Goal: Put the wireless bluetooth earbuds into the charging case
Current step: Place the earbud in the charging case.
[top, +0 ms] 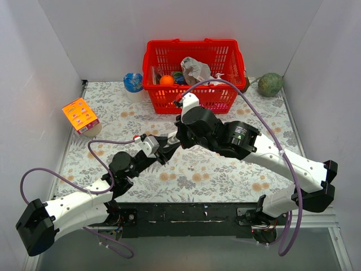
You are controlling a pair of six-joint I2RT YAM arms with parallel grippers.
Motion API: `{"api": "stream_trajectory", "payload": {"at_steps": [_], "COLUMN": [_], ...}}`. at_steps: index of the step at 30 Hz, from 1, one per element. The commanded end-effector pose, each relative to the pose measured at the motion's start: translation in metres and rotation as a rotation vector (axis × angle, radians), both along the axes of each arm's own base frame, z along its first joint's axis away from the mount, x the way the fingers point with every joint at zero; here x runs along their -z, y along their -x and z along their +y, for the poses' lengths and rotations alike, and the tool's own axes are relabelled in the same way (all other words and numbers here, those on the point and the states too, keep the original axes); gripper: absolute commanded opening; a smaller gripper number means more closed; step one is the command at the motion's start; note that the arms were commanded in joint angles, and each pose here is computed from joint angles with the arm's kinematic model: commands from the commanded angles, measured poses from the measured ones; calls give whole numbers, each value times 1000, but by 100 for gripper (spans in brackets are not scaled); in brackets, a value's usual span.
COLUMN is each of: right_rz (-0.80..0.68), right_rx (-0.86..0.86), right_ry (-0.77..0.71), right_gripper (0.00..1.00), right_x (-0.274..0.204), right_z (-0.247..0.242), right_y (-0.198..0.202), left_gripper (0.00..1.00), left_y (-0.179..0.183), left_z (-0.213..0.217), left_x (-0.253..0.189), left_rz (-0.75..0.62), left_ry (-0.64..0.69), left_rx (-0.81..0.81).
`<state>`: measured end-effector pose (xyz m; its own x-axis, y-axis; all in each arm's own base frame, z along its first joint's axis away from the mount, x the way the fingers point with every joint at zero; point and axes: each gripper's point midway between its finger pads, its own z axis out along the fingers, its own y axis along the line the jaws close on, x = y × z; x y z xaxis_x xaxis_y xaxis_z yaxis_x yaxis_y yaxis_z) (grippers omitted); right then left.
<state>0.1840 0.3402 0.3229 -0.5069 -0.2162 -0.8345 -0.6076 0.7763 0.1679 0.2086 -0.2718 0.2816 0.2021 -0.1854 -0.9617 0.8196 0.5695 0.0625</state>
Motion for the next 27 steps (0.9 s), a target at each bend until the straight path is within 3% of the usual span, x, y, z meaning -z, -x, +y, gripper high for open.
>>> {"api": "stream_trajectory", "payload": {"at_steps": [1, 14, 22, 26, 27], "right_rz": [-34, -7, -28, -87, -97], "right_rx": [5, -30, -14, 5, 33], "right_ry": [-34, -39, -106, -190, -158], "right_gripper": [1, 3, 19, 33, 35], "right_x": [-6, 3, -22, -44, -29], "right_z": [7, 10, -5, -41, -49], "right_y": [-5, 3, 7, 15, 12], "left_gripper": [0, 0, 0, 0, 0], "left_y": [1, -2, -2, 0, 0], "left_z": [2, 0, 6, 19, 21], "left_x": [-8, -11, -8, -11, -11], "left_rz": [-15, 6, 21, 31, 38], "left_ry": [21, 47, 65, 92, 95], "left_rx": [-7, -10, -33, -72, -74]}}
